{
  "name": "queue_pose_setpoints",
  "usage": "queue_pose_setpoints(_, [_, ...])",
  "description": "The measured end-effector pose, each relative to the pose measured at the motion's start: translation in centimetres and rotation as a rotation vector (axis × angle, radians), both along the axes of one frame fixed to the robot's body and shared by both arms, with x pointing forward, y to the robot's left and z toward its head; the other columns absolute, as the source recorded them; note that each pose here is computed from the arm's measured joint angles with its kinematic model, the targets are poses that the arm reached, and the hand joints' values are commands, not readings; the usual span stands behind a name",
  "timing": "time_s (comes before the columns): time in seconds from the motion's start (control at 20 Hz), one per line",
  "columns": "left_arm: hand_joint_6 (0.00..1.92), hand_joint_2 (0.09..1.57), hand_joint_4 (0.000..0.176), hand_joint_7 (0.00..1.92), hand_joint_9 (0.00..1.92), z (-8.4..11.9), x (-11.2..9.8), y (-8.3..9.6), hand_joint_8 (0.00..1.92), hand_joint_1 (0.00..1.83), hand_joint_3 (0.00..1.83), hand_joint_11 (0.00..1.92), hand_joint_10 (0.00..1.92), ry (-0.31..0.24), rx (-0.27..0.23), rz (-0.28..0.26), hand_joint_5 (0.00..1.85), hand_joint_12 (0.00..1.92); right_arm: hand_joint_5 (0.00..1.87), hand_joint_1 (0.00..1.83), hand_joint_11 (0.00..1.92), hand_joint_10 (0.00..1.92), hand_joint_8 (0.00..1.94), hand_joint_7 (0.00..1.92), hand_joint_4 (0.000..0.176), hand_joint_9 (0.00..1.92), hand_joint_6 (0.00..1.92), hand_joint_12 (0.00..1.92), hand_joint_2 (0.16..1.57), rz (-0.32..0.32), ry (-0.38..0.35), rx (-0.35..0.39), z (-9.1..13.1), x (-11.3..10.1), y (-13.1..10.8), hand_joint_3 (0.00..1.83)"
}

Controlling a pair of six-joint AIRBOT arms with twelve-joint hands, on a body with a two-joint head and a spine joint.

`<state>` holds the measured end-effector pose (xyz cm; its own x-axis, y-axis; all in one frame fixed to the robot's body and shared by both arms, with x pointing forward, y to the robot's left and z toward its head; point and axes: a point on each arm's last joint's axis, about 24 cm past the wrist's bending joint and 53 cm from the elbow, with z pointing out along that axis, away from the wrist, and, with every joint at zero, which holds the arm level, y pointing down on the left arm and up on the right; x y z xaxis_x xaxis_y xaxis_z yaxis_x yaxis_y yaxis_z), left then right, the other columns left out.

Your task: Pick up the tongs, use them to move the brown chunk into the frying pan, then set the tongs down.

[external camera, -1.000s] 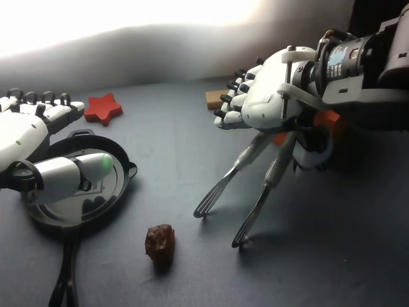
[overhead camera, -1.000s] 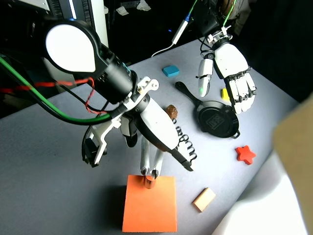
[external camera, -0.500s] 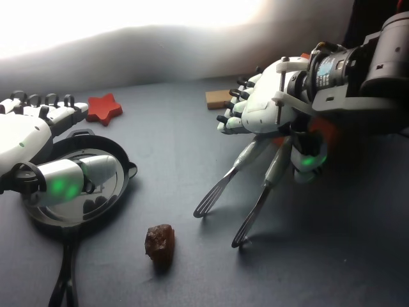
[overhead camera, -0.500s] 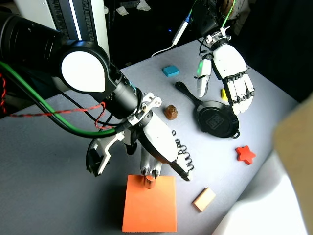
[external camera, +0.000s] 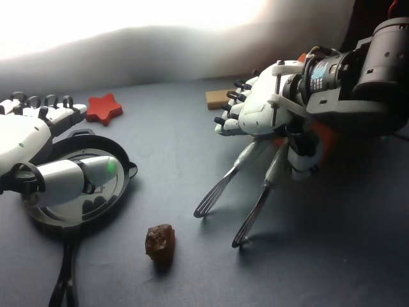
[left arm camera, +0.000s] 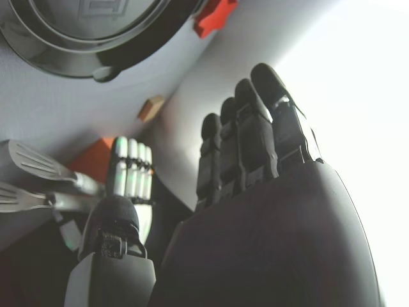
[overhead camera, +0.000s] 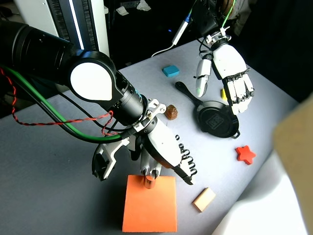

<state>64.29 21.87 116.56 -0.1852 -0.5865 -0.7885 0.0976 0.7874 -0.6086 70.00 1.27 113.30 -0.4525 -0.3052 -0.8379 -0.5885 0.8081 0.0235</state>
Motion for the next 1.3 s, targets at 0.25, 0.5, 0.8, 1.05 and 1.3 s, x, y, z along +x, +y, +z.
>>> queue_pose_setpoints(0.25, [0.0,1.25,0.001,0.21,0.24,-0.55,-0.16,0.19,0.0,0.0,0.01,0.0,0.01,0.014,0.002,0.002,0.17,0.81,0.0,1.06,0.0,0.0,0.01,0.03,0.0,0.0,0.0,0.0,0.93,0.001,-0.004,0.004,-0.05,0.14,-0.04,0.02])
queue_pose_setpoints(0.5, [0.01,1.26,0.014,0.19,0.22,-0.49,-0.15,0.15,0.0,0.0,0.0,0.0,0.0,0.012,0.004,0.001,0.15,0.79,0.04,1.06,0.0,0.02,0.02,0.06,0.0,0.05,0.01,0.0,0.95,0.005,-0.001,-0.004,-0.57,0.01,-0.11,0.02])
queue_pose_setpoints(0.8, [0.0,1.26,0.018,0.19,0.22,-0.54,-0.36,-0.16,0.0,0.0,0.0,0.0,0.01,0.016,-0.003,-0.005,0.14,0.79,0.12,1.07,0.0,0.06,0.02,0.17,0.0,0.14,0.03,0.6,0.98,0.006,0.009,0.009,-0.7,-0.16,0.07,0.02])
queue_pose_setpoints(1.05, [0.01,1.26,0.024,0.21,0.24,-0.5,-0.32,-0.1,0.0,0.0,0.0,0.0,0.01,0.014,-0.002,-0.003,0.15,0.85,0.31,1.12,0.0,0.16,0.05,0.39,0.0,0.28,0.12,1.18,0.99,0.008,0.015,0.009,-0.91,-0.28,0.15,0.01])
queue_pose_setpoints(1.3, [0.01,1.26,0.019,0.24,0.28,-0.47,-0.07,0.11,0.01,0.0,0.0,0.0,0.01,0.008,0.0,0.003,0.18,0.9,0.43,1.11,0.0,0.4,0.04,0.57,0.0,0.36,0.26,1.43,1.02,0.008,0.015,0.01,-0.9,-0.28,0.16,0.01])
